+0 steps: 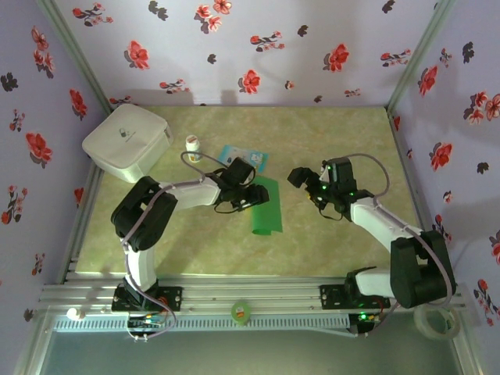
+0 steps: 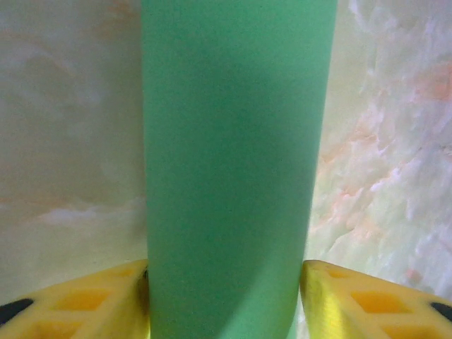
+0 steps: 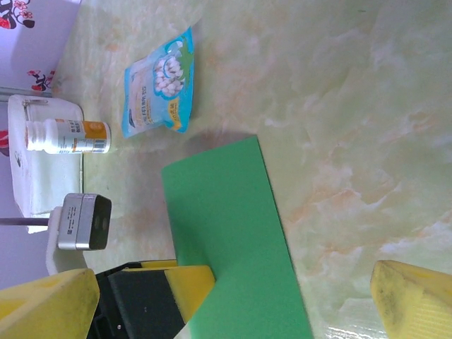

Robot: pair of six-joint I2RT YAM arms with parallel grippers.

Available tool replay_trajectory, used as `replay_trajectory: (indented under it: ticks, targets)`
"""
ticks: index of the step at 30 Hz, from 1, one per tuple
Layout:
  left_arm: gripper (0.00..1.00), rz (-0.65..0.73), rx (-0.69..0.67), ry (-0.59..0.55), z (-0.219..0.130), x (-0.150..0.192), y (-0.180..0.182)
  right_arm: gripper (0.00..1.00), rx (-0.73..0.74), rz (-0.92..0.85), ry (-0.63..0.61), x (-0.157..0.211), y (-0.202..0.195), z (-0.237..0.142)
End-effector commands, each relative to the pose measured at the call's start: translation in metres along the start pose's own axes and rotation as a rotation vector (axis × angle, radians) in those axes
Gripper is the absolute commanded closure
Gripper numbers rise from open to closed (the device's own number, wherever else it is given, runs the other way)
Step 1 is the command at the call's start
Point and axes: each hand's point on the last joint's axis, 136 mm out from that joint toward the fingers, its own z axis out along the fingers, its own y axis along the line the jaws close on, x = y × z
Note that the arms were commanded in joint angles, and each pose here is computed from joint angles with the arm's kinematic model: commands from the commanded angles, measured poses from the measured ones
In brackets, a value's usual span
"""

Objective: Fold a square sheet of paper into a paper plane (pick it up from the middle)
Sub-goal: First fold the square sheet of paper in half at the center of the table.

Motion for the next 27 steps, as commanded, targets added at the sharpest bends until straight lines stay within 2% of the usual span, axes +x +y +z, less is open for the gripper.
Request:
replay_trajectory:
  ticks: [1,7,13,27]
  targets:
    - [0.38,0.055,-0.045,-0.022,-0.012,-0.002,0.0,0.01,-0.012,0.024,0.019,0.002,-0.001,0.003]
    - [0.37,0.079,-0.099,-0.041,-0.02,-0.005,0.008,0.01,-0.021,0.03,0.038,0.005,-0.001,0.007]
    - [0.43,0.106,-0.139,-0.047,-0.029,-0.007,0.009,0.12,-0.045,0.04,0.103,0.015,-0.001,0.019]
    - [0.45,0.112,-0.227,-0.029,-0.021,-0.002,0.031,0.13,-0.041,0.035,0.132,0.024,-0.003,0.03]
